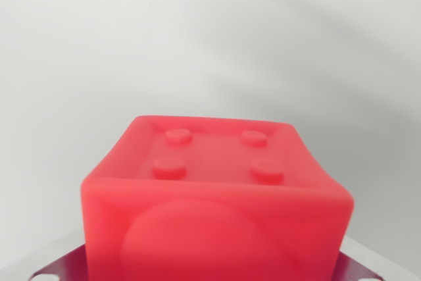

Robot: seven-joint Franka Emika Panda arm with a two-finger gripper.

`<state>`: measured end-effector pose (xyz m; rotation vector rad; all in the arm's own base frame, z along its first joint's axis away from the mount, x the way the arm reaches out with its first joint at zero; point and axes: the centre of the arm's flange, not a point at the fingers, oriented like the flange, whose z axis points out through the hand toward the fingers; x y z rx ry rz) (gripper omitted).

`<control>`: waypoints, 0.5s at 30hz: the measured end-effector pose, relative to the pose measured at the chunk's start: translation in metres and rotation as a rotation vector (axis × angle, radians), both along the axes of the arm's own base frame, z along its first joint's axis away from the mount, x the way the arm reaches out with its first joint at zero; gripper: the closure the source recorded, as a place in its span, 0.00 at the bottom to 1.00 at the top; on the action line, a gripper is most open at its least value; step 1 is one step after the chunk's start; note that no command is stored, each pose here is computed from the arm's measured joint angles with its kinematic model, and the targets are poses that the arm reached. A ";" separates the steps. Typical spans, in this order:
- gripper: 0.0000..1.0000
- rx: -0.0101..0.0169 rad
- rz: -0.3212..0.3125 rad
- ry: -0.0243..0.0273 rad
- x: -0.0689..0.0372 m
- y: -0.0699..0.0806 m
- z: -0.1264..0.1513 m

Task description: Destack cube

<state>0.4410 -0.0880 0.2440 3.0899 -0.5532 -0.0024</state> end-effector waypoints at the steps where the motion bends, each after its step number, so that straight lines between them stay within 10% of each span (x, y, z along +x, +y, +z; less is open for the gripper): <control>1: 1.00 0.0000 0.004 -0.0002 0.002 0.001 0.000; 15: 1.00 -0.0014 0.061 -0.0035 0.027 0.009 -0.007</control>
